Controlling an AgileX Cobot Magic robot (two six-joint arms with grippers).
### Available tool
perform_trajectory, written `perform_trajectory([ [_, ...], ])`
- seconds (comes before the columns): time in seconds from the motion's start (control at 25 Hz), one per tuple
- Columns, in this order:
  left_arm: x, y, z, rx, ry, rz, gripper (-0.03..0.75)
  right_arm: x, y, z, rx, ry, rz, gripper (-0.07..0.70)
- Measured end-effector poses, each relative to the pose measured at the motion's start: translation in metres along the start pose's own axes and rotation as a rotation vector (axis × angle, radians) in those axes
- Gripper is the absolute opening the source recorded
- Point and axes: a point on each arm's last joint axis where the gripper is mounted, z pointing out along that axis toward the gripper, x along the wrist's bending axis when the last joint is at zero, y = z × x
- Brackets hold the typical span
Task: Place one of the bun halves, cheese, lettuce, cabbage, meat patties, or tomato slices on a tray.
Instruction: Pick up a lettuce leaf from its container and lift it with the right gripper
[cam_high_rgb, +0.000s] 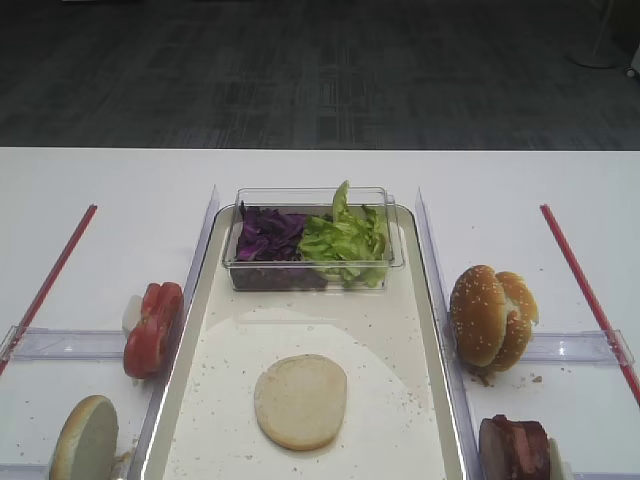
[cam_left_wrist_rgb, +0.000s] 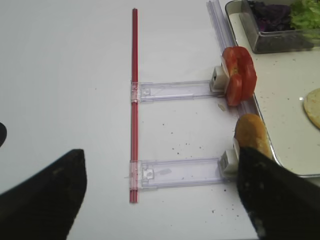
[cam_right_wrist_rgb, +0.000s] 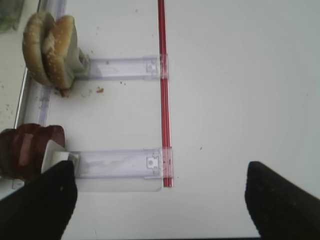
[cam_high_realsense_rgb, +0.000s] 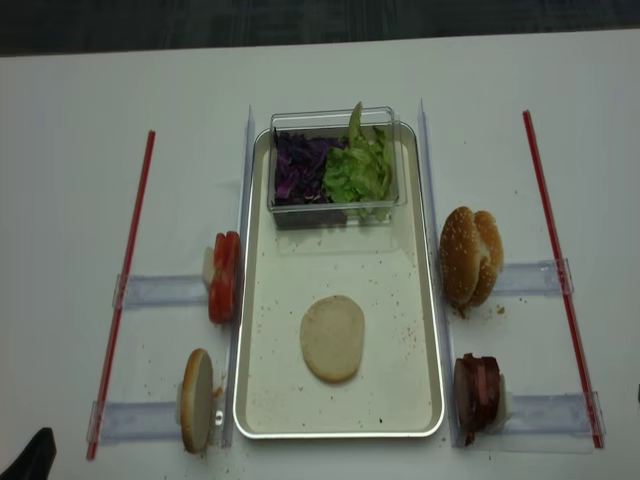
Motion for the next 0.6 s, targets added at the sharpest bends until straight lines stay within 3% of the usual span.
perform_trajectory([
  [0.24, 0.000, 0.000, 0.000, -0.002, 0.000, 0.000, 0.565, -0.003, 0.018, 0.033, 0.250, 0.002, 0.022, 0.692],
  [0.6, 0.000, 0.000, 0.000, -0.002, 0.000, 0.000, 0.565, -0.007, 0.028, 0.075, 0.522, 0.004, 0.049, 0.692],
])
